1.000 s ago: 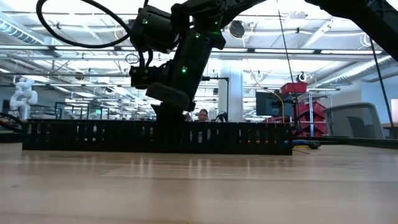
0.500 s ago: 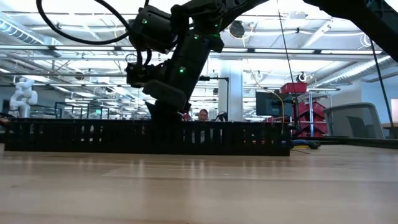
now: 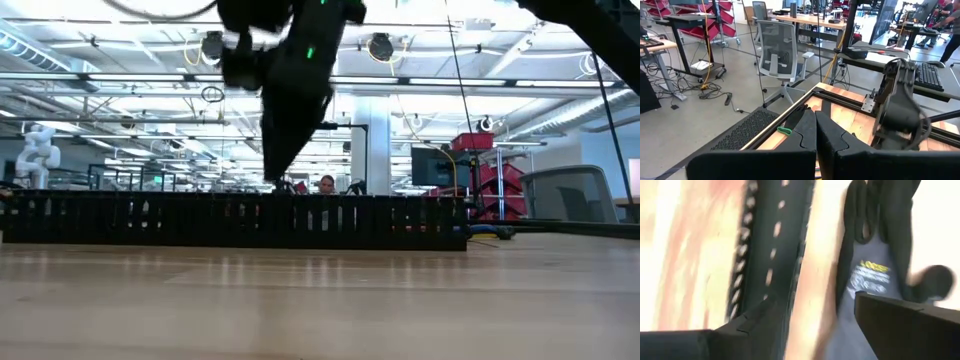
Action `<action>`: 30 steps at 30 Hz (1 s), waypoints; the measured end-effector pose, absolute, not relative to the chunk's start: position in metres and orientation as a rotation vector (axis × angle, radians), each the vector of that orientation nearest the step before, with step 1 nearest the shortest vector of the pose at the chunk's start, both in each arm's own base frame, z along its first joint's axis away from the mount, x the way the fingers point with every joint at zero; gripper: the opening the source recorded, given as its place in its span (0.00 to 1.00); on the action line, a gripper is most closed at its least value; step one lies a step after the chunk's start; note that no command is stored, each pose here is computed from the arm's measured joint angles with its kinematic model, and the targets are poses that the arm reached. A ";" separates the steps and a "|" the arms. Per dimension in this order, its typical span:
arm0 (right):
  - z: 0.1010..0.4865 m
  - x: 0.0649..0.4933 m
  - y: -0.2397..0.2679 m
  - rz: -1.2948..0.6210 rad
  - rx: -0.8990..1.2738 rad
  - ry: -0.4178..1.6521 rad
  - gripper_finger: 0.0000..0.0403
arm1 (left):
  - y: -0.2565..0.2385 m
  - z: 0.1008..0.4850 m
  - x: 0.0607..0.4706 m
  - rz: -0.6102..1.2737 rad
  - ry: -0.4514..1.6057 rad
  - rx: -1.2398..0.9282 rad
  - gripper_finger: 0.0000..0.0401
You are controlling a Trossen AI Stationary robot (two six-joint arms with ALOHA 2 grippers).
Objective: Ziptie cables
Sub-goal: Put the zip tied cable wires into the black cable duct
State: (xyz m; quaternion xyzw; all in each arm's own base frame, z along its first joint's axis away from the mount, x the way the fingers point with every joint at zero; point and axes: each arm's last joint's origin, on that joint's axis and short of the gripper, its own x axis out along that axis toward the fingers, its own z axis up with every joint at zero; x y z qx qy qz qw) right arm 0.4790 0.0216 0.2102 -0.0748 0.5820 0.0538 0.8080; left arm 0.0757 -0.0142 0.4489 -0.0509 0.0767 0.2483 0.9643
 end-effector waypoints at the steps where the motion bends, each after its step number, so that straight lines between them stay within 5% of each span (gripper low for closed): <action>1: 0.220 0.478 0.022 0.141 -0.187 1.251 0.61 | -0.014 0.449 0.076 0.503 0.155 -0.102 0.00; 8: 0.295 0.455 0.004 0.009 -0.366 1.287 0.62 | -0.014 0.449 0.076 0.503 0.158 -0.100 0.00; 17: 0.361 0.346 -0.025 -0.330 -0.042 1.367 0.62 | -0.014 0.446 0.076 0.494 0.181 -0.090 0.00; 21: 0.345 0.310 -0.015 -0.385 0.016 1.414 0.62 | -0.019 0.440 0.084 0.484 0.211 -0.068 0.00; 30: 0.238 0.274 -0.008 -0.376 0.117 1.426 0.62 | -0.027 0.425 0.101 0.518 0.261 -0.037 0.00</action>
